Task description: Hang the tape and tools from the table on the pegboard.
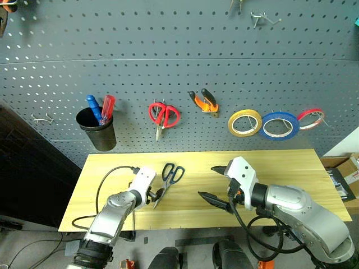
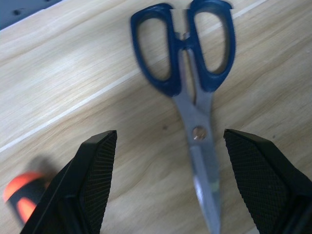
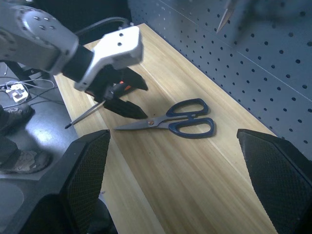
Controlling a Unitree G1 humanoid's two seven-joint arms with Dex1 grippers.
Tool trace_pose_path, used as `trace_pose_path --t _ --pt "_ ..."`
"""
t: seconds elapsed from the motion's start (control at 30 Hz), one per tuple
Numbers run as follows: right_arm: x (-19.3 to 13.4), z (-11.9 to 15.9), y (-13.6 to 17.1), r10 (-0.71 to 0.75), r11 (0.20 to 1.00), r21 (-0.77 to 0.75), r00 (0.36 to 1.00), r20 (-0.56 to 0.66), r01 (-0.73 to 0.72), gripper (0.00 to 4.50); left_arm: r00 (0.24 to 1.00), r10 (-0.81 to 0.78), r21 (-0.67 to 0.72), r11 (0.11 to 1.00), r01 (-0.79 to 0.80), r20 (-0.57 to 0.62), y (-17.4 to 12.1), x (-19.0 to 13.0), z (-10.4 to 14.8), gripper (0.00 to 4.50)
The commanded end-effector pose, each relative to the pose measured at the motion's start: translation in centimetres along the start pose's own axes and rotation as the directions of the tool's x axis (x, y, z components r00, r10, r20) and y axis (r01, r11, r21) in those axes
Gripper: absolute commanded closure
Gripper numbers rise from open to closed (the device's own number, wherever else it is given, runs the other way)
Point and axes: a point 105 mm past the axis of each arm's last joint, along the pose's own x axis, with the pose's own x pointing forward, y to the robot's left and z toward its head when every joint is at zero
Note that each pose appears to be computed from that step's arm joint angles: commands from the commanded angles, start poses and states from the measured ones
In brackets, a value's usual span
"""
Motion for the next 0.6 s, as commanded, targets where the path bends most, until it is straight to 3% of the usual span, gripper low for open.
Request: trace_pose_path --t 0.03,0.47,0.6 --pt "-0.4 0.9 0.9 0.028 0.999 -0.03 0.999 0.03 -0.027 0.0 0.999 -0.014 0.007 1.0 0.014 -0.03 -0.7 0.9 0.4 0.91" --pt "-0.3 1.3 1.2 0.027 0.998 -0.049 0.999 0.03 -0.025 0.0 0.993 -0.028 -0.055 0.998 0.022 -0.114 -1.4 3.6 0.7 0.91" --pt "-0.3 1.3 1.1 0.021 0.999 -0.049 0.999 0.029 -0.02 0.0 0.989 -0.022 -0.075 0.997 0.011 -0.145 -1.3 3.5 -0.2 1.76"
